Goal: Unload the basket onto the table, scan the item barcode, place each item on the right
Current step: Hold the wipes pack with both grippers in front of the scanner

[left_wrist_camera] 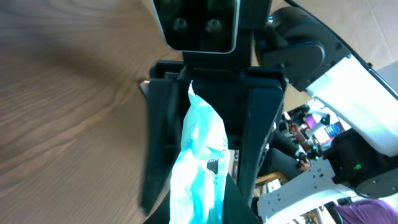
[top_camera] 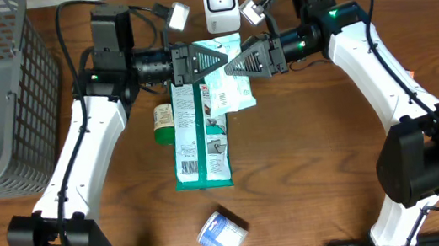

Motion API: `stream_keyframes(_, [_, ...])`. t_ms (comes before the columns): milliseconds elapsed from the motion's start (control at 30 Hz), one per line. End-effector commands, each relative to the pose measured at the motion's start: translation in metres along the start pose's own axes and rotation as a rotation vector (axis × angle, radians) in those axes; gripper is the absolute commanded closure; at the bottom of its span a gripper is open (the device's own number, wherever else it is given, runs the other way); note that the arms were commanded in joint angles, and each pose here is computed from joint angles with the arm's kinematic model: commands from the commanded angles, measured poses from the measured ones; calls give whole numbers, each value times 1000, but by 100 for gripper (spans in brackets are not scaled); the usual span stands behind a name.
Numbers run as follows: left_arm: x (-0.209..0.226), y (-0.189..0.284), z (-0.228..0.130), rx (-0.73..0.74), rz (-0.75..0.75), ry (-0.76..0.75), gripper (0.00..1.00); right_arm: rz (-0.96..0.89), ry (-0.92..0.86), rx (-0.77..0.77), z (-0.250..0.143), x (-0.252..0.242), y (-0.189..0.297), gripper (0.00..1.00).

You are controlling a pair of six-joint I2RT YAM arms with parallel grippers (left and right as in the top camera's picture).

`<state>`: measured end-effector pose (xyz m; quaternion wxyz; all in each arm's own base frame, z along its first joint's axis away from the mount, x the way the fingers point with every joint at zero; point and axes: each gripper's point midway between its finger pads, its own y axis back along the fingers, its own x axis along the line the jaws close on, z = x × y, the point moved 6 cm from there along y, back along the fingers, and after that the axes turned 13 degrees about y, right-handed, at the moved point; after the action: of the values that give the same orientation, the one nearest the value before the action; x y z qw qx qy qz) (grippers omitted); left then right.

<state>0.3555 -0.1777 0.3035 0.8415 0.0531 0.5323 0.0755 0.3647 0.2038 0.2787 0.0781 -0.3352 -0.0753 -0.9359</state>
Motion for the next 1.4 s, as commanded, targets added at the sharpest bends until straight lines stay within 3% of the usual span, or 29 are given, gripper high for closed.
stream_keyframes(0, [-8,0,5,9,-41,20,93,7,-12,-11,1,3,4,42])
stream_keyframes(167, [-12,5,13,-16,-52,61,93,-69,-85,21,-9,-3,10,34])
stream_keyframes(400, [-12,5,14,-18,-52,55,93,-52,-105,43,-16,4,5,55])
stream_keyframes(600, [-12,5,15,-23,-51,47,93,-35,-95,59,-19,7,-2,57])
stream_keyframes(633, [-12,5,15,-23,-51,46,93,-34,-95,60,-19,8,-3,64])
stream_keyframes(700, [-12,5,15,-23,-51,46,93,-34,-94,60,-19,8,-3,99])
stream_keyframes(800, [-12,5,15,-23,-51,45,93,-33,-88,58,-18,7,-3,99])
stream_keyframes(833, [-12,5,15,-23,-51,45,87,-27,-83,51,-17,8,-2,99])
stream_keyframes(867, [-12,5,15,-23,-51,39,72,-19,-80,43,-16,8,-1,99])
stream_keyframes(900, [-12,5,15,-23,-51,34,64,-4,-77,27,-14,10,0,99])
stream_keyframes(967, [-12,5,15,-23,-51,34,55,21,-78,0,-11,12,3,99])
stream_keyframes(1367, [-9,3,10,-8,-48,75,54,37,-65,-30,-6,12,9,99])
